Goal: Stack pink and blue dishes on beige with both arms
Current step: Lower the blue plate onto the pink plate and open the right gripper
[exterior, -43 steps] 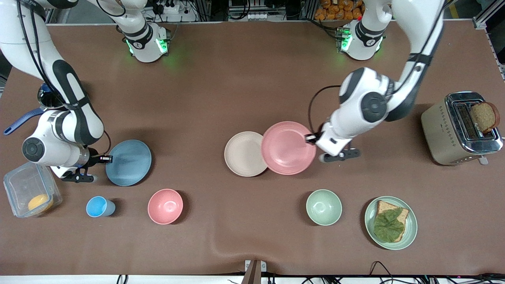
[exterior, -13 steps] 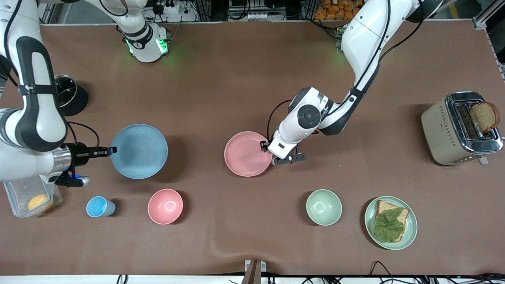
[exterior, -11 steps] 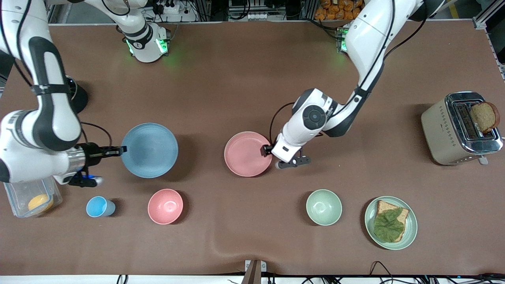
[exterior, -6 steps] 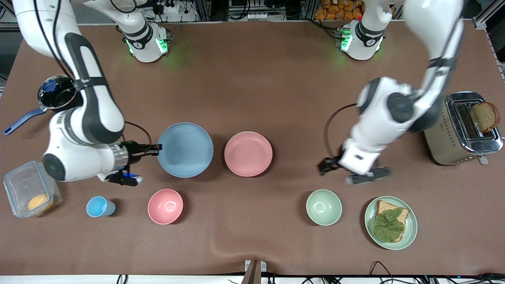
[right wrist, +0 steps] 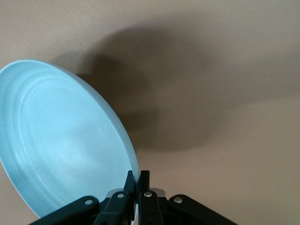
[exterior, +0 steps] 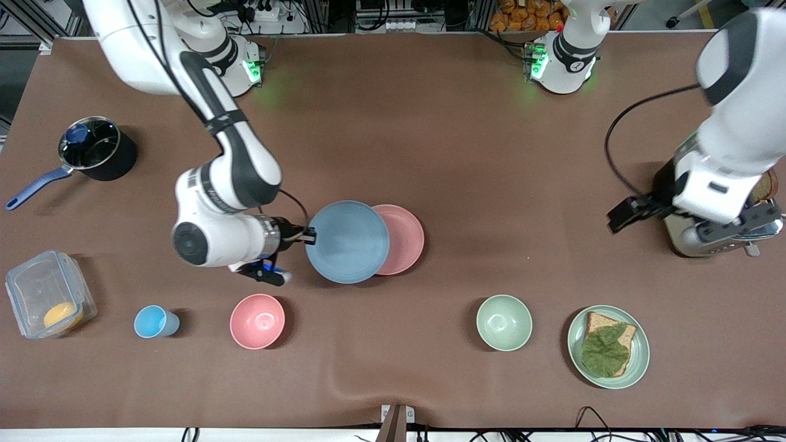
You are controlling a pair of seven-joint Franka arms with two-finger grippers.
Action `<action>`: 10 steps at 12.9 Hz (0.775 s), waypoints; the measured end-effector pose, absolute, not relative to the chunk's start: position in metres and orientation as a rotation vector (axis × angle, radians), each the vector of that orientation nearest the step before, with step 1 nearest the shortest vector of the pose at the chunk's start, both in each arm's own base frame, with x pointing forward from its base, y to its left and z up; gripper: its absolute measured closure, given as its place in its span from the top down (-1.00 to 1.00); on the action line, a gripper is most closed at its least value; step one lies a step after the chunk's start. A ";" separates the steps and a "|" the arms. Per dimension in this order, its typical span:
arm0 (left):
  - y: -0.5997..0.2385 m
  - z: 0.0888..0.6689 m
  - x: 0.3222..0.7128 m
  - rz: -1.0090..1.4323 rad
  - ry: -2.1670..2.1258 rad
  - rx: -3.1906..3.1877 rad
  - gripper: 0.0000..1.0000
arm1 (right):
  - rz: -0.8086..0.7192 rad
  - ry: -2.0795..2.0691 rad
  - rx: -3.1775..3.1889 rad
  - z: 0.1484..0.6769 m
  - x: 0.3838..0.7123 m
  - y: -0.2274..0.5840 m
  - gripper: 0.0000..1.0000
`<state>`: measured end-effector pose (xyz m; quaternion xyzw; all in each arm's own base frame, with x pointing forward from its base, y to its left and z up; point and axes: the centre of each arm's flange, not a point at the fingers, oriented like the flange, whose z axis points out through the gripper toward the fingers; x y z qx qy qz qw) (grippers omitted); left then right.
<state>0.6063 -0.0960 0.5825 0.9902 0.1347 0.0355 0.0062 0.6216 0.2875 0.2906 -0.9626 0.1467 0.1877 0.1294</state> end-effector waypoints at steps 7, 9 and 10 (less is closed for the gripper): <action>-0.069 0.620 0.589 0.099 0.179 3.162 1.00 | 0.524 0.570 -2.812 0.270 0.594 0.349 -0.89; -0.073 0.619 0.579 0.084 0.166 3.169 1.00 | 0.527 0.573 -2.813 0.268 0.594 0.349 -0.89; -0.072 0.620 0.577 0.085 0.170 3.171 1.00 | 0.528 0.571 -2.814 0.266 0.594 0.350 -0.89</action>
